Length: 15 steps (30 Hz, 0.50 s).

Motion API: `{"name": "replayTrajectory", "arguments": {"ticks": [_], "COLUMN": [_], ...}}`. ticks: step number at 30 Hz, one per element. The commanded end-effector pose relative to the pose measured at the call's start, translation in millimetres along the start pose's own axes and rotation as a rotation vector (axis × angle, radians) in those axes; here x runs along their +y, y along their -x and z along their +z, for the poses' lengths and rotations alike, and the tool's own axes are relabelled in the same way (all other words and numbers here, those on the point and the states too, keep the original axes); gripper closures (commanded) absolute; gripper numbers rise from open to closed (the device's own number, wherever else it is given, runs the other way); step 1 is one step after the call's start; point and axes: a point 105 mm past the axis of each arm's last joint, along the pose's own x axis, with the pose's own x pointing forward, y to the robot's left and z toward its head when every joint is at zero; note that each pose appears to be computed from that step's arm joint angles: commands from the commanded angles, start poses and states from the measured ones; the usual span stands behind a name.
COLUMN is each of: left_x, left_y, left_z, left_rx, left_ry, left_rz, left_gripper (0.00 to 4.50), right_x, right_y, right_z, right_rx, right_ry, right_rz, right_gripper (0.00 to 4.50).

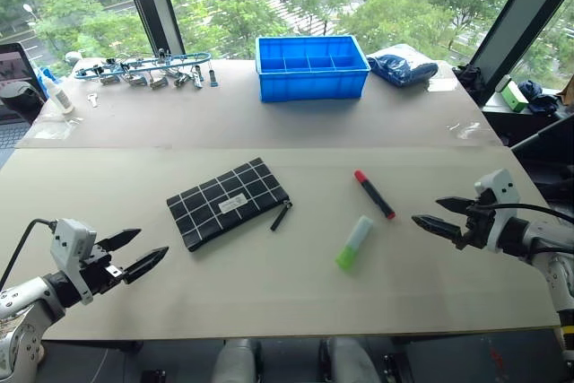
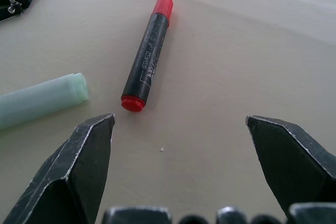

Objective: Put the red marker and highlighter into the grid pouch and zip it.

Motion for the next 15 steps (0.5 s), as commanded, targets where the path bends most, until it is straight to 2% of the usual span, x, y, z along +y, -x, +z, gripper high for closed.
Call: {"name": "replayTrajectory", "arguments": {"ticks": [1, 4, 7, 11, 15], "left_x": [5, 7, 6, 6, 8], "left_y": [-2, -10, -15, -19, -16], "left_z": [12, 18, 26, 28, 18], "left_rx": [-0.037, -0.044, -0.059, -0.042, 0.012], "left_ry": [-0.032, -0.031, -0.110, -0.397, -0.565], "left_rz": [0.023, -0.001, -0.062, -0.092, -0.136], "left_gripper": [0.00, 0.00, 0.00, 0.00, 0.00], "right_x": [-2, -4, -6, 4, 38], "right_y": [-1, -6, -12, -20, -40], "right_z": [14, 20, 36, 61, 70], "right_rx": [-0.045, -0.061, -0.130, -0.213, -0.213], "right_ry": [0.040, 0.045, 0.023, 0.034, 0.076], "right_rz": [-0.005, -0.013, -0.030, 0.014, 0.131], "right_gripper": [0.07, 0.07, 0.07, 1.16, 2.47]}}
